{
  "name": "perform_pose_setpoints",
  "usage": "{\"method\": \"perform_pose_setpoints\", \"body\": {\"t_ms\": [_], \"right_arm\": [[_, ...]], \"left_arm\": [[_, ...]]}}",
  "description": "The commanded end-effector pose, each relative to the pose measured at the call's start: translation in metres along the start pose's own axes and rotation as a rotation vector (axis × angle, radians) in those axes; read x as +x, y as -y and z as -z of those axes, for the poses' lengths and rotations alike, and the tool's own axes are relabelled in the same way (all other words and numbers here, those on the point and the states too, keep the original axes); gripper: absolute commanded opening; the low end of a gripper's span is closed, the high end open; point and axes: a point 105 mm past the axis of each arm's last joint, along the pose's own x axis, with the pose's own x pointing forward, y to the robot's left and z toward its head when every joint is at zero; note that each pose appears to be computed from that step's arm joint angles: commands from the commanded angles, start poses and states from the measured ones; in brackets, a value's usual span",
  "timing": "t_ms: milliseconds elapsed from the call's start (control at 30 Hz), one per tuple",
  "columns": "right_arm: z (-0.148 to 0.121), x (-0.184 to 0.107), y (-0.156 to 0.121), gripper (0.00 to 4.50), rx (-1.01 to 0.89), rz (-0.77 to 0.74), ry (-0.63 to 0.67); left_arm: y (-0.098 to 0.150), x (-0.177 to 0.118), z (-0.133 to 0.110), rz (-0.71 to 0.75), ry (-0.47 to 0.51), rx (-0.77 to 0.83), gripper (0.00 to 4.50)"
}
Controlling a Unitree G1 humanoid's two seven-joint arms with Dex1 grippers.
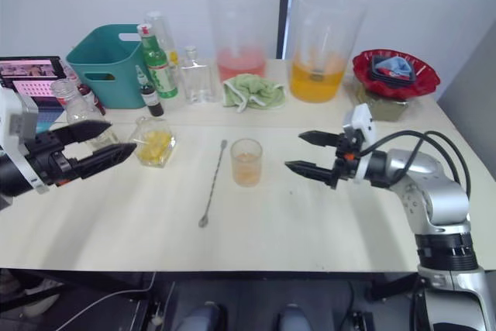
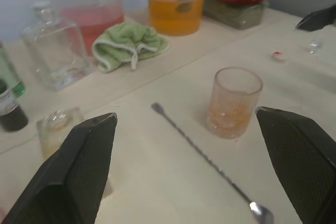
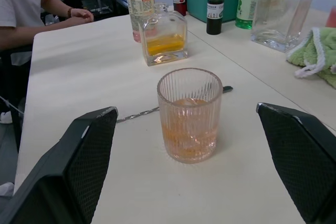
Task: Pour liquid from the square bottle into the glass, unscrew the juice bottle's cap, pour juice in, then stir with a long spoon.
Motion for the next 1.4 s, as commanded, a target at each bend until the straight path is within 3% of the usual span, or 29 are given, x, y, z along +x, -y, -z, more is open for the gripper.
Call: {"method": "perform_pose_setpoints", "body": {"t_ms": [33,100,233,300,567,767,867,1067,1267,1400], "right_arm": [[0.003,-0.028,0.004,4.50,-0.016,0.031,-0.006],[0.014,-0.038,0.004,4.50,0.006,0.043,-0.043],[0.041,-0.067,0.012,4.50,0.030,0.139,-0.108],[0.052,-0.080,0.016,4.50,0.053,0.191,-0.114],[0.071,-0.112,0.017,4.50,0.069,0.286,-0.154],[0.074,-0.112,0.013,4.50,0.072,0.281,-0.157],[0.074,-0.108,0.010,4.50,0.081,0.273,-0.149],[0.056,-0.087,-0.011,4.50,0.078,0.160,-0.090],[0.038,-0.064,-0.032,4.50,0.056,0.031,-0.086],[0.036,-0.051,-0.042,4.50,0.011,-0.040,-0.124]], "left_arm": [[0.004,-0.016,0.018,-0.046,-0.015,0.014,4.48],[0.003,-0.024,0.035,-0.079,-0.052,0.015,4.48],[-0.010,-0.064,0.106,-0.222,-0.217,0.024,4.48],[-0.014,-0.085,0.127,-0.273,-0.237,-0.002,4.48],[-0.012,-0.109,0.147,-0.312,-0.232,-0.024,4.48],[-0.002,-0.076,0.140,-0.249,-0.173,-0.027,4.48],[0.017,-0.047,0.143,-0.204,-0.161,-0.103,4.48],[0.047,0.017,0.122,-0.212,-0.063,-0.167,4.48],[0.068,0.059,0.119,-0.209,-0.075,-0.167,4.48],[0.077,0.091,0.136,-0.218,-0.165,-0.115,4.48]]}}
